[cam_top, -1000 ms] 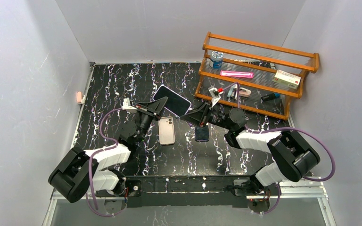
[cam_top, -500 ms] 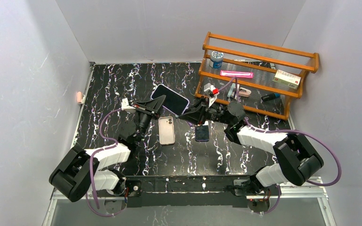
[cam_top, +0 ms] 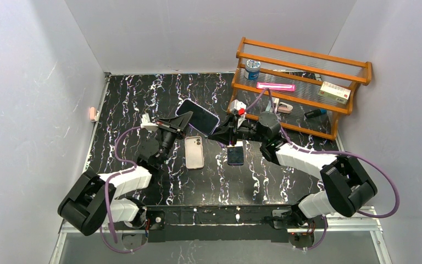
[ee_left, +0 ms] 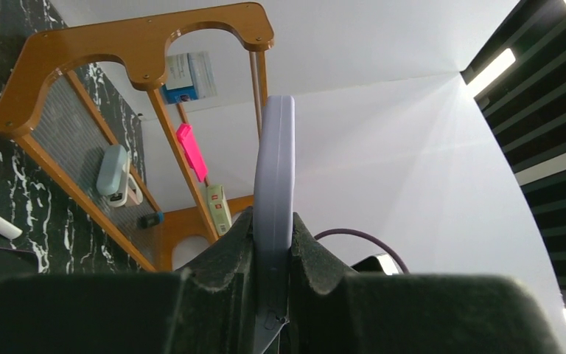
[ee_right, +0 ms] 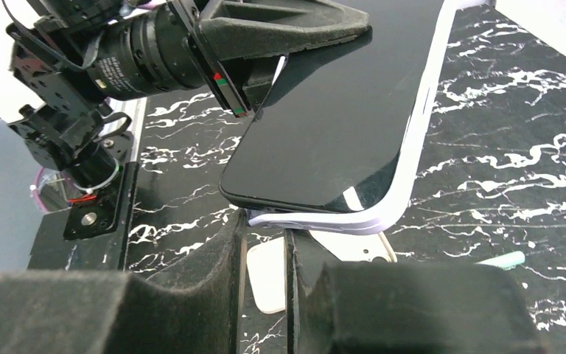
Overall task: Take the phone out of the phone case
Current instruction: Remove the phone case from the phone.
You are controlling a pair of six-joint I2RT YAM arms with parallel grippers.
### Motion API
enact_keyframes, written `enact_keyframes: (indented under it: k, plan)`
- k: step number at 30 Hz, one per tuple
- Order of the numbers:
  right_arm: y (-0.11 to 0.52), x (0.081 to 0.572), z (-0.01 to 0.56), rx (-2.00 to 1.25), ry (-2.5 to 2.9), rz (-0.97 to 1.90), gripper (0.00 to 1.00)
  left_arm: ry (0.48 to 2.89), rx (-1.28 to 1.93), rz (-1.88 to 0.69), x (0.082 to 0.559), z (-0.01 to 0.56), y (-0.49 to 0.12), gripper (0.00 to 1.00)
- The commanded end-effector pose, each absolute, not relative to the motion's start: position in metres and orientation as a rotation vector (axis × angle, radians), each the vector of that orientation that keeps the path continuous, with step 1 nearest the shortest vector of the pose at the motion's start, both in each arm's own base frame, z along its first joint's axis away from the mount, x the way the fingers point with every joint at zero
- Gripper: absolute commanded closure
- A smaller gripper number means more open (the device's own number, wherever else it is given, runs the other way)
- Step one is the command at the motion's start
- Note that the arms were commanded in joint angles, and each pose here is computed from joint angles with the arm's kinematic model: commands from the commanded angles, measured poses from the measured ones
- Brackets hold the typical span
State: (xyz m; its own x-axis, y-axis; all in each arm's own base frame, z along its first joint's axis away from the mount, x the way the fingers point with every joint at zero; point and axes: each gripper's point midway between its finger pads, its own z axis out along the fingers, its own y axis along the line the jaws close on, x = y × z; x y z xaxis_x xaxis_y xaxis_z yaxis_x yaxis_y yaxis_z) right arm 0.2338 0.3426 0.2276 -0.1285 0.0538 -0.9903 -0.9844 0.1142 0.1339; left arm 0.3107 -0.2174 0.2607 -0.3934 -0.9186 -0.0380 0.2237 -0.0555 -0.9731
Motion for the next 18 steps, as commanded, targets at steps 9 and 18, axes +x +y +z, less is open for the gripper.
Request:
enact_keyframes:
  k: [9, 18]
  plan:
    - [0.346, 0.253, 0.235, -0.977, 1.351, 1.157, 0.58, 1.413, -0.507, -1.719, 0.299, 0.283, -0.225, 1.00]
    - [0.330, 0.215, 0.232, -1.041, 1.437, 1.283, 0.24, 1.498, -0.220, -1.706, 0.292, 0.295, -0.211, 1.00]
